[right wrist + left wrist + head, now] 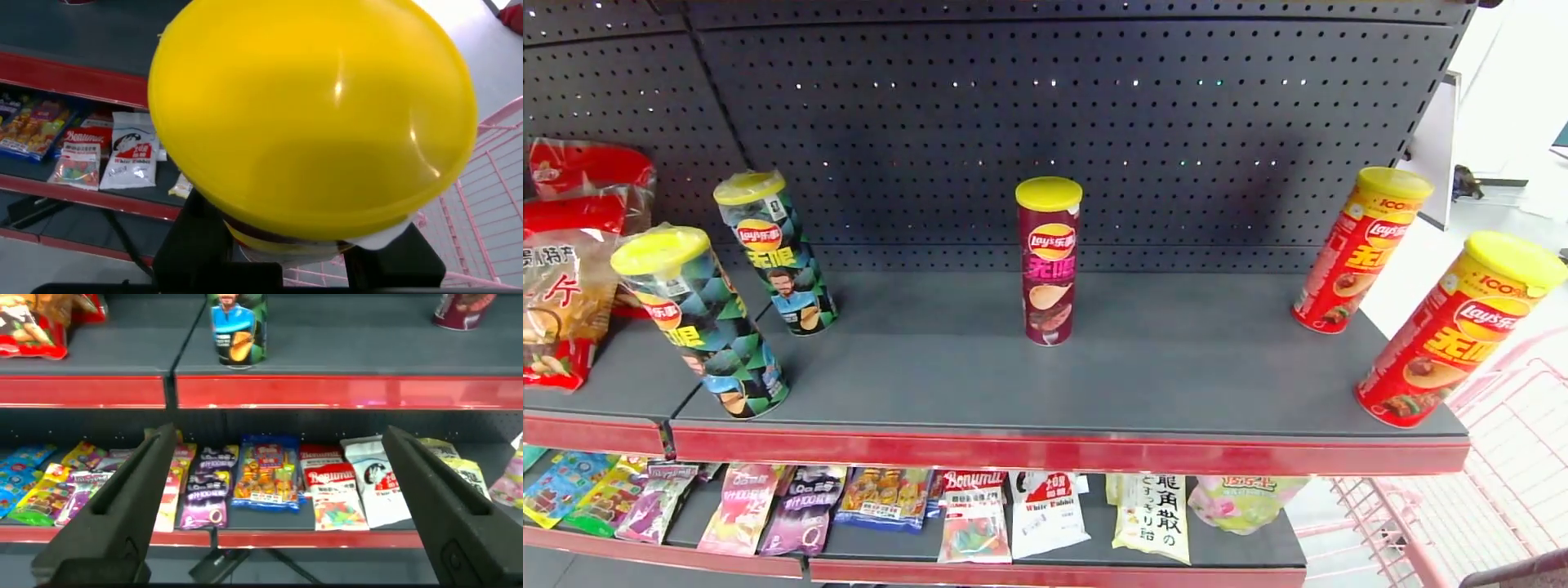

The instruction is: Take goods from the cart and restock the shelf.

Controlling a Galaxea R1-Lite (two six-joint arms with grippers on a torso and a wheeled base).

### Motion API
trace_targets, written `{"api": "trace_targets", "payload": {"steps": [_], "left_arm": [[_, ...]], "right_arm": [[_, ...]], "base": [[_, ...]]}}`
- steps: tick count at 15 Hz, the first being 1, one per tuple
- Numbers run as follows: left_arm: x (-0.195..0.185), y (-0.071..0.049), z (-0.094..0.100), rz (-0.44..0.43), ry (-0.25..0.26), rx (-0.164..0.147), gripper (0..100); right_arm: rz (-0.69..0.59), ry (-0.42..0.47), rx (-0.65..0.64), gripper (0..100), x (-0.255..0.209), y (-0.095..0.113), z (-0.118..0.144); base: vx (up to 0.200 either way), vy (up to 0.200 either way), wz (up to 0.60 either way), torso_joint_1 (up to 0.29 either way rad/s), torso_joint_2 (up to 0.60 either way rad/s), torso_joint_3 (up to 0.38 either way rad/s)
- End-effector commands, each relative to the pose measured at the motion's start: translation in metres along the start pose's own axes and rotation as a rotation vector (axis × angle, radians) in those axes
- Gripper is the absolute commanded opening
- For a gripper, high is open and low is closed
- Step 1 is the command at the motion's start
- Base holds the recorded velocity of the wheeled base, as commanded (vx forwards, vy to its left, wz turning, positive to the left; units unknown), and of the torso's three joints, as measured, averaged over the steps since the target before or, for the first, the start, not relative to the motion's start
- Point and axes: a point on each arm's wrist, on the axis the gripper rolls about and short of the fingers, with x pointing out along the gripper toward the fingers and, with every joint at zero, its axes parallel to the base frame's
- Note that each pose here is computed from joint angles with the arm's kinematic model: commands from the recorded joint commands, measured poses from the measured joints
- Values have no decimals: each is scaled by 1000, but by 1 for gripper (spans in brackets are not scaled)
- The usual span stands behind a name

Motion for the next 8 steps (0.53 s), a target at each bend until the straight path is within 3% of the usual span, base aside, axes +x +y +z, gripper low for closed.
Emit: {"api": "trace_targets", "payload": {"steps": [1,4,8], "left_arm": [[0,0,0,1,0,-1,100],[0,0,0,1,0,-1,100],[0,0,0,1,2,-1,100]], "right_arm": [[7,-1,-1,0,-1,0,-2],[34,-8,-2,0,-1,1,-3],[41,-1,-2,0,-1,2,-6]], "base": [[200,0,0,2,2,2],[200,0,0,-12,-4,2],[0,0,0,0,0,0]]}}
